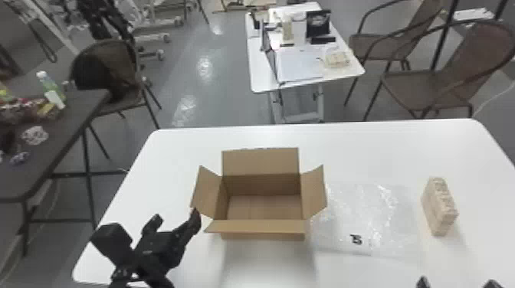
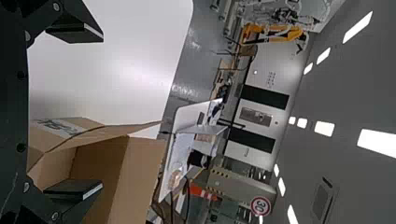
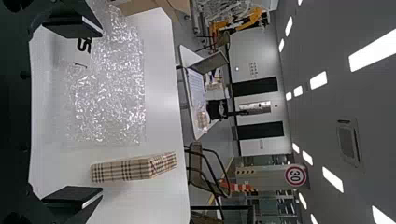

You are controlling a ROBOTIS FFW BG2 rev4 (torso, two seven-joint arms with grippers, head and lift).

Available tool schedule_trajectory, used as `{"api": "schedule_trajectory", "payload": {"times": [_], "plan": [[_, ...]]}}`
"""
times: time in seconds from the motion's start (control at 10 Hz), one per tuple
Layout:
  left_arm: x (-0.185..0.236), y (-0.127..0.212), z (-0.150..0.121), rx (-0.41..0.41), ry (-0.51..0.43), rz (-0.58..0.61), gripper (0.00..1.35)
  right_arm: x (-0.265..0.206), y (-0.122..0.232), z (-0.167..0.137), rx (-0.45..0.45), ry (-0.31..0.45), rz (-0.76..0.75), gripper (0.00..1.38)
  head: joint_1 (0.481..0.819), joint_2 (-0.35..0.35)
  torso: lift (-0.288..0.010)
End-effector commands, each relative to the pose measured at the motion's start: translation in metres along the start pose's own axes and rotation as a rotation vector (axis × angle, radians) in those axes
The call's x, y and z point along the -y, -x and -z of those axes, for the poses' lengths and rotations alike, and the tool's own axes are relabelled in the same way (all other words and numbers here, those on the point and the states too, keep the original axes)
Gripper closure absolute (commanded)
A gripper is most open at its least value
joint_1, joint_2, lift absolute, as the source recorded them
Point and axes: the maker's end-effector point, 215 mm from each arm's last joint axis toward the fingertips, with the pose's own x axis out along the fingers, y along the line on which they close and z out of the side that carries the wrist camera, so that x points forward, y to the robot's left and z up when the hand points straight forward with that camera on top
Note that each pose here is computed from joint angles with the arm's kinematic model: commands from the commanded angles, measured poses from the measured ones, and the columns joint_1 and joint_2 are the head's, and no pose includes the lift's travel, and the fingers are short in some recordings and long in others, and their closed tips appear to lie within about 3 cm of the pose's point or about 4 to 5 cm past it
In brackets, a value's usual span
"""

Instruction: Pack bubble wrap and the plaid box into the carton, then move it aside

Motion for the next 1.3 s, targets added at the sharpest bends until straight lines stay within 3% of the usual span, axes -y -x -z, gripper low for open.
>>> {"api": "schedule_trajectory", "payload": {"times": [0.0,0.4,0.7,0.9,1.1,1.2], "plan": [[0.0,-0.022,-0.001,-0.015,0.033,0.031,0.2,-0.003,-0.004,0.001,-0.002,-0.001,-0.009,0.11,0.695,0.212,-0.027],[-0.002,-0.064,0.017,-0.051,0.095,0.103,0.21,-0.011,-0.013,0.001,0.001,-0.005,-0.035,0.11,0.695,0.196,-0.027],[-0.013,-0.079,0.012,-0.048,0.089,0.103,0.33,-0.013,-0.017,0.001,0.003,-0.01,-0.043,0.11,0.695,0.211,-0.027],[-0.008,-0.081,0.025,-0.08,0.124,0.123,0.86,-0.015,-0.018,0.0,0.004,-0.01,-0.046,0.11,0.695,0.217,-0.027],[-0.001,-0.082,0.031,-0.093,0.127,0.132,1.16,-0.015,-0.019,0.0,0.005,-0.009,-0.046,0.11,0.695,0.208,-0.027],[0.003,-0.083,0.03,-0.084,0.132,0.132,1.21,-0.016,-0.019,0.0,0.006,-0.011,-0.048,0.11,0.695,0.203,-0.027]]}}
